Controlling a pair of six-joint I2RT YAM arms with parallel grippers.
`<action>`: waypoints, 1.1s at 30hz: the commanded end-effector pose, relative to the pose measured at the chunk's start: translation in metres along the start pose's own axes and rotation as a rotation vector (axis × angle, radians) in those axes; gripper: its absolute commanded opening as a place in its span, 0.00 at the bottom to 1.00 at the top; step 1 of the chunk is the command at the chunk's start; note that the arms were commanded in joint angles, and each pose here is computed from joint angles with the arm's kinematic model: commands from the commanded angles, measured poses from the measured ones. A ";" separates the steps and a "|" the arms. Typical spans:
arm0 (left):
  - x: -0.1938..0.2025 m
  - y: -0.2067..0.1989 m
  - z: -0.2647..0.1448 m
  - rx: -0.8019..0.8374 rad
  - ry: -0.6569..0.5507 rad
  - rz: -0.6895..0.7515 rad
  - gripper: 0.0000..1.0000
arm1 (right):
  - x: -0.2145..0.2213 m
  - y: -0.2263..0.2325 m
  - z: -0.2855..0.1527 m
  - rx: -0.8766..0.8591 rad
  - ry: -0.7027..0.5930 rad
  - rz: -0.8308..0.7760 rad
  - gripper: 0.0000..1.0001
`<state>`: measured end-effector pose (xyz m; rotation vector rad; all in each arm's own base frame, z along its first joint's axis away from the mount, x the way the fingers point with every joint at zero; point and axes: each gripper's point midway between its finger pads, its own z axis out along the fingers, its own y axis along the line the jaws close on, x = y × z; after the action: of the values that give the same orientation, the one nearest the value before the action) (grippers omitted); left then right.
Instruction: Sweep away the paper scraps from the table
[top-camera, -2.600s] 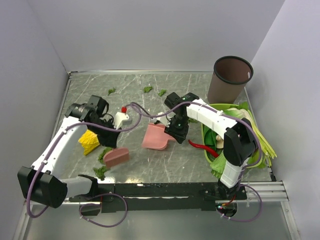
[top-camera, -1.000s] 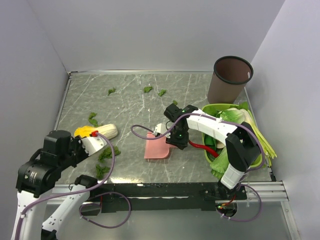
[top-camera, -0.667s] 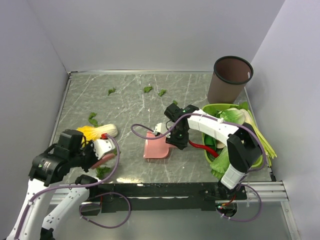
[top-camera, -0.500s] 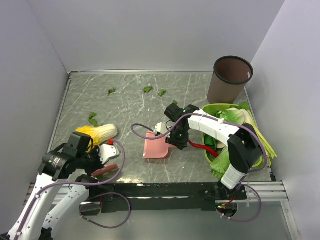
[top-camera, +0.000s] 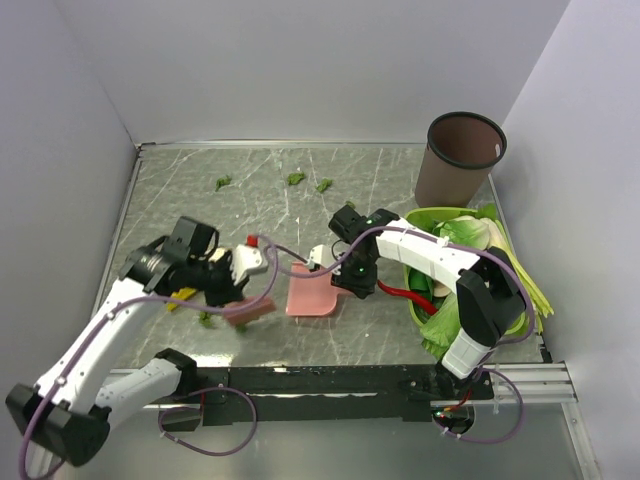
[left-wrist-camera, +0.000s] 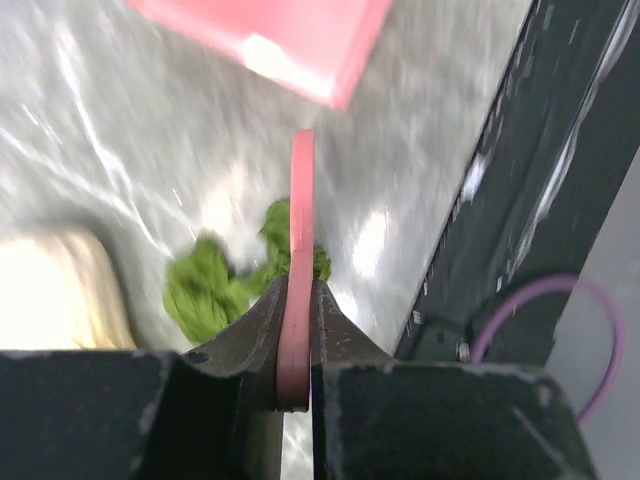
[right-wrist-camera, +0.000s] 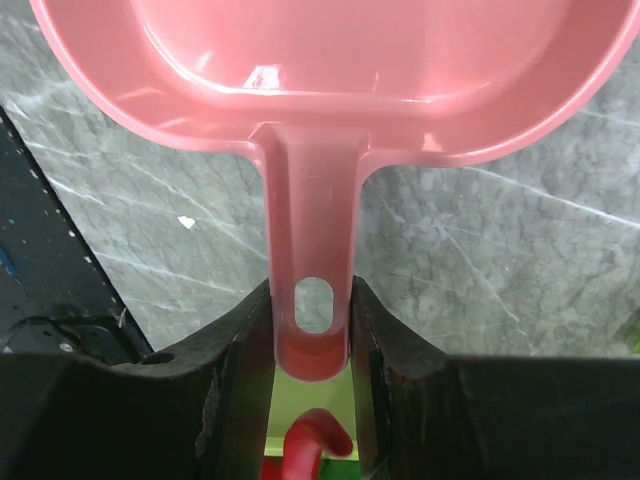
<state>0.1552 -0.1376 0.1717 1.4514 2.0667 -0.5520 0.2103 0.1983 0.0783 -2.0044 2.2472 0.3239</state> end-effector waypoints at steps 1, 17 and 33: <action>-0.074 0.010 -0.019 -0.006 -0.188 0.008 0.01 | 0.017 0.007 -0.011 0.018 0.018 -0.042 0.00; 0.014 0.032 -0.068 -0.376 0.166 -0.134 0.01 | 0.039 0.019 -0.004 0.000 0.133 -0.052 0.00; 0.039 0.071 -0.056 -0.592 0.213 -0.189 0.01 | 0.009 0.036 -0.001 0.031 0.228 0.043 0.00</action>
<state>0.1843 -0.0541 0.1810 1.0868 2.3287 0.1001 0.1756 0.1877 0.0781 -2.1096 2.3150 0.1279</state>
